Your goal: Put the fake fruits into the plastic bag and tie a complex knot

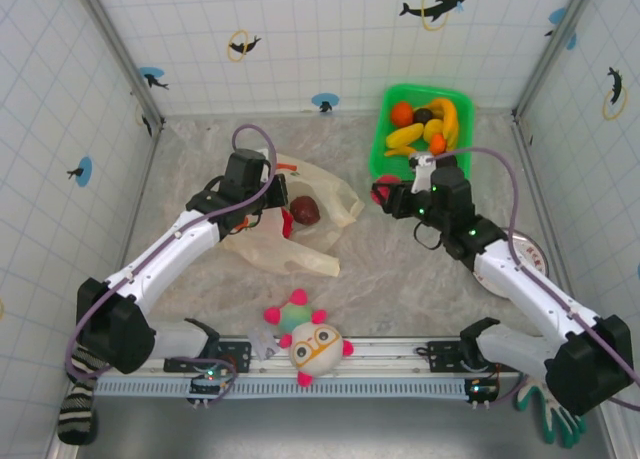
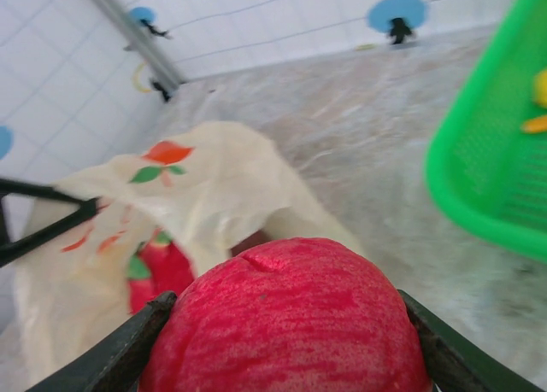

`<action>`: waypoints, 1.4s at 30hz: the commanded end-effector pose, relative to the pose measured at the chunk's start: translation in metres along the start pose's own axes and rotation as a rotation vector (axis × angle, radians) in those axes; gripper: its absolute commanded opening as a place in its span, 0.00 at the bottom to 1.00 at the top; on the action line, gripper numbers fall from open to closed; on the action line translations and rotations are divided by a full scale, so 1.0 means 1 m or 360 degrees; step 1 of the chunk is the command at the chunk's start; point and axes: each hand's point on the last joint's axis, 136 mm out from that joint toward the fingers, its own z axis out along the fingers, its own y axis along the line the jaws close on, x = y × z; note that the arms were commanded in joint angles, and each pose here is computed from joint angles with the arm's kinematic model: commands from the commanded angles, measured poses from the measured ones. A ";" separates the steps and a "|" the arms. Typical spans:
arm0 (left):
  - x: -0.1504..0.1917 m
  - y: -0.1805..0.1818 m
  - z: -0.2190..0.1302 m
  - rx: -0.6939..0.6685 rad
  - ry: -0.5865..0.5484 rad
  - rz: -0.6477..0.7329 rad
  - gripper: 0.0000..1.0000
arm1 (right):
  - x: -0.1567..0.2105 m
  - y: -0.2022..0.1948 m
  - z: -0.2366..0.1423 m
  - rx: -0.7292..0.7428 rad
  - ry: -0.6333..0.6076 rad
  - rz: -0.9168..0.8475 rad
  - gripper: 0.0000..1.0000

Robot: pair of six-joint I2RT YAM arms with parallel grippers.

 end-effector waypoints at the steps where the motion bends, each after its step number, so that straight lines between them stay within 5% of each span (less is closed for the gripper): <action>1: -0.010 -0.004 -0.005 0.0016 -0.0031 0.0030 0.00 | -0.014 0.036 0.005 -0.0174 -0.0214 0.0023 0.58; 14: -0.013 -0.008 -0.012 0.0035 -0.0015 0.0047 0.00 | 0.044 0.111 0.062 -0.0333 -0.0219 -0.0113 0.58; 26: -0.012 -0.006 -0.014 0.0008 0.0010 0.0085 0.00 | 0.085 0.110 0.122 -0.0213 -0.0250 -0.0087 0.58; 42: -0.007 0.006 -0.010 -0.0090 0.0055 0.0138 0.00 | 0.073 0.089 0.187 -0.0075 -0.0430 -0.0024 0.59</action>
